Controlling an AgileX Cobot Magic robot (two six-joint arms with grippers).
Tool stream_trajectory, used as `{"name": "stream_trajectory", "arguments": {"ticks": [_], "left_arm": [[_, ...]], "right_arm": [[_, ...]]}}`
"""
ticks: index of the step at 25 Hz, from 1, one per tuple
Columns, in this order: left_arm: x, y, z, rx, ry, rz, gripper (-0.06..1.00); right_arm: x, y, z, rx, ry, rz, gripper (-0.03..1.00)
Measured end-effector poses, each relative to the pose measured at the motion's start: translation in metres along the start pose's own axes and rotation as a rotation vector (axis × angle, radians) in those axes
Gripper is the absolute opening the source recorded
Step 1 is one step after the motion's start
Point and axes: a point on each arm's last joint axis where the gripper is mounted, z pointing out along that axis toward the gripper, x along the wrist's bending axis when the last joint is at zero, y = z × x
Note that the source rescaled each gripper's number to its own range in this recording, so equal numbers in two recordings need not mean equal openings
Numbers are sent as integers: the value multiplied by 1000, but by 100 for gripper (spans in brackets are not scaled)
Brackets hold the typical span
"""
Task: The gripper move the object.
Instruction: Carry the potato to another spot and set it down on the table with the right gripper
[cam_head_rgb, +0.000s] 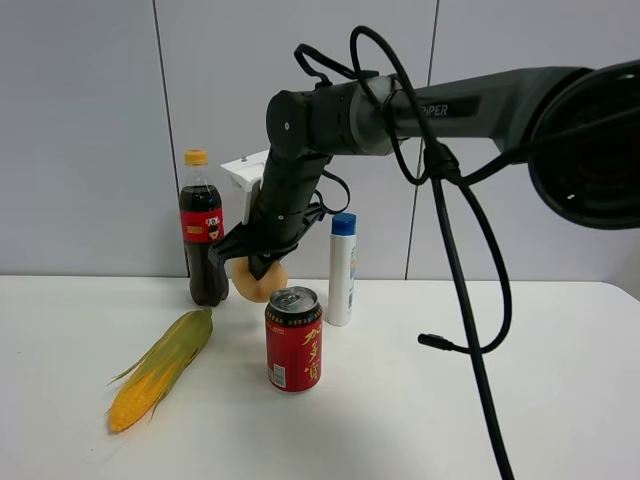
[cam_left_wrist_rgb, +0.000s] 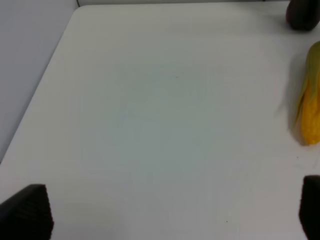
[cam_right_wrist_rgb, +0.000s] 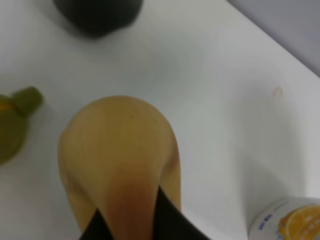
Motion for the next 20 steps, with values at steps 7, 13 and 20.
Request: {"name": "stream_trajectory", "arguments": {"ticks": [7, 13, 20], "left_arm": [[0, 0, 0, 0, 0, -1, 100], [0, 0, 0, 0, 0, 0, 100], [0, 0, 0, 0, 0, 0, 100]], "right_arm": [[0, -9, 18, 28, -10, 5, 0], [0, -11, 25, 20, -11, 4, 0], [0, -9, 25, 4, -16, -1, 1]]}}
